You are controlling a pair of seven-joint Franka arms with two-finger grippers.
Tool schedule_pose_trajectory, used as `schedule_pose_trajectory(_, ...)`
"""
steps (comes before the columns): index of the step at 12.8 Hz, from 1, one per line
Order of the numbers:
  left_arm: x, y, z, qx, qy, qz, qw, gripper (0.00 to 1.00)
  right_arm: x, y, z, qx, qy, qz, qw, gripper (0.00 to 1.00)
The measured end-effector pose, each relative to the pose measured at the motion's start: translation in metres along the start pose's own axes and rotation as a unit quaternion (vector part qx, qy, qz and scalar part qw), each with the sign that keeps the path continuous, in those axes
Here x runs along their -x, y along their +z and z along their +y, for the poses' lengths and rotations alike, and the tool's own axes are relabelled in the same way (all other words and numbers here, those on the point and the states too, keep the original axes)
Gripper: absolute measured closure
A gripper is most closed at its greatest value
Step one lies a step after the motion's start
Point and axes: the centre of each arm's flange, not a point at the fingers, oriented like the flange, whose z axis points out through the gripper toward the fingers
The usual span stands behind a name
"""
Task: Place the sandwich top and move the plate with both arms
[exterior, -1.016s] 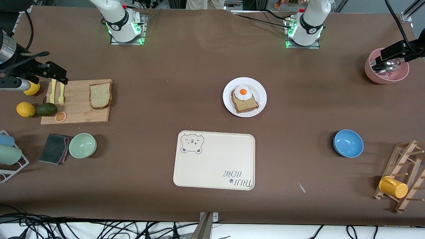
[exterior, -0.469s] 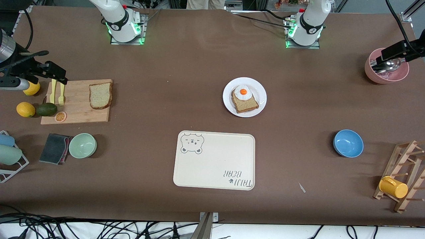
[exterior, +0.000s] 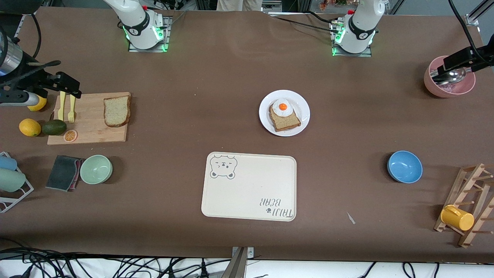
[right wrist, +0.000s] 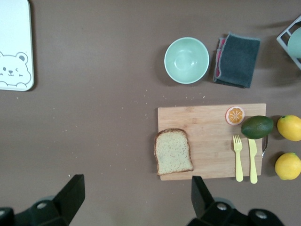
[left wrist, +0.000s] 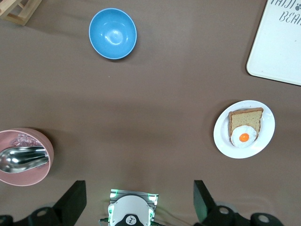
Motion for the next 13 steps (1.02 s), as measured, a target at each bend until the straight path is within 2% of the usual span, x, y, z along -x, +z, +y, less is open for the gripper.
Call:
schedule_pose_trajectory(8,0.0,-0.001,-0.007,0.001,-0.007,0.001,1.0,0.0,-0.003,0.027,-0.017,0.002,-0.015,0.002,1.0,0.0)
schedule_pose_trajectory(10,0.0,-0.002,-0.009,0.002,-0.008,0.002,1.0,0.0,-0.005,0.051,-0.034,0.019,-0.037,0.008,0.999,0.0)
schedule_pose_trajectory(13,0.0,-0.002,-0.009,0.002,-0.009,0.002,1.0,0.0,0.003,0.113,-0.057,0.041,-0.053,-0.006,0.998,0.0)
